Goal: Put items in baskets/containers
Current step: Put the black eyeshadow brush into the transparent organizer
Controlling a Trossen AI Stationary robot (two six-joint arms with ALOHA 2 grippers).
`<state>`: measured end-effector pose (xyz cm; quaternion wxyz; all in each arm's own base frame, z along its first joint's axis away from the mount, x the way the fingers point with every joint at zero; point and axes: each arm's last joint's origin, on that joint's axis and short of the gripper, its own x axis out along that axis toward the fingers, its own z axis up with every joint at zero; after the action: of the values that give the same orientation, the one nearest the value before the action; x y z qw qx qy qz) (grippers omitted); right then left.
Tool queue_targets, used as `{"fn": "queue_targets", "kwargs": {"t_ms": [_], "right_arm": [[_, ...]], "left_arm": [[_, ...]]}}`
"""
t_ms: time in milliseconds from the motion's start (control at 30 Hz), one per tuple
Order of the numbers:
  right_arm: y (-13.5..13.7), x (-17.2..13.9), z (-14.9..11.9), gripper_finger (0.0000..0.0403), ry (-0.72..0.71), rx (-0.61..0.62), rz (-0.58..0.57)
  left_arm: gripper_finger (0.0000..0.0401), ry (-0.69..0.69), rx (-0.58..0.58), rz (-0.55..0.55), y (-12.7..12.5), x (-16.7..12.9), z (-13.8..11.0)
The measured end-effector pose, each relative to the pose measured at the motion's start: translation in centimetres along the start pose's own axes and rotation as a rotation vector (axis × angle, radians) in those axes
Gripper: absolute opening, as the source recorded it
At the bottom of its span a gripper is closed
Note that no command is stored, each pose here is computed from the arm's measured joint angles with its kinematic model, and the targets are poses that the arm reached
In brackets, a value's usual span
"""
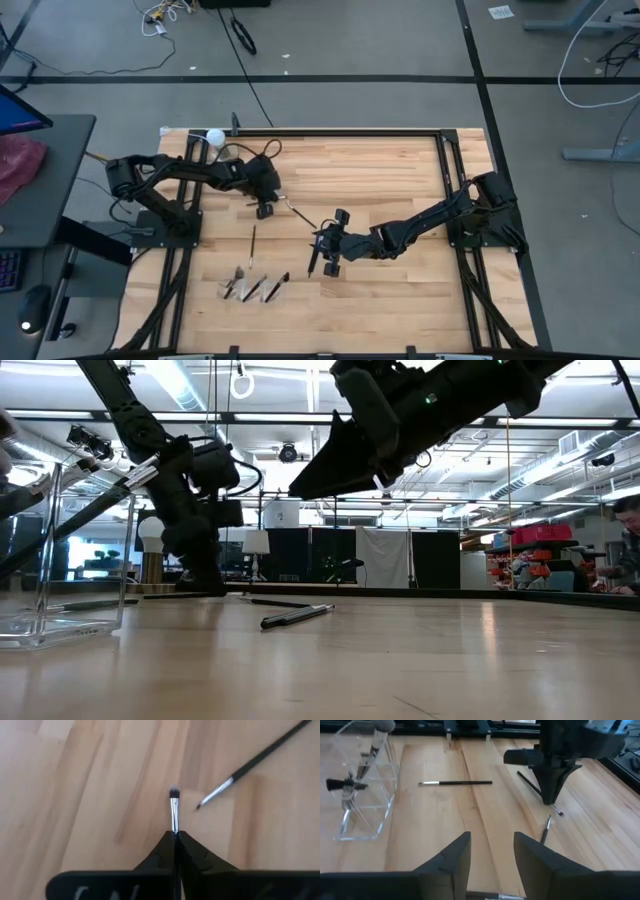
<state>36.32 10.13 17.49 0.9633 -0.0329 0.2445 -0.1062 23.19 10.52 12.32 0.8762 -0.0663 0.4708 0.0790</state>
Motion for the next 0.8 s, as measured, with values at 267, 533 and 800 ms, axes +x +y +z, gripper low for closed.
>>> {"fn": "queue_targets", "kwargs": {"t_ms": [267, 533, 800], "right_arm": [[-0.2, 0.0, -1.0, 0.0150, 0.033, 0.015, -0.005], [-0.7, -0.3, -3.7, 0.0150, -0.019, 0.104, 0.006], [-0.6, -0.3, -3.8, 0.0150, -0.004, 0.096, 0.195]], "left_arm": [[0.0000, -0.125, -0.026, -0.047, -0.9, 0.0, 1.3], [0.0002, -0.130, 0.018, -0.076, -2.4, 0.0, 1.6], [0.0003, -0.235, 0.078, -0.004, -6.3, -2.4, 2.9]]}}
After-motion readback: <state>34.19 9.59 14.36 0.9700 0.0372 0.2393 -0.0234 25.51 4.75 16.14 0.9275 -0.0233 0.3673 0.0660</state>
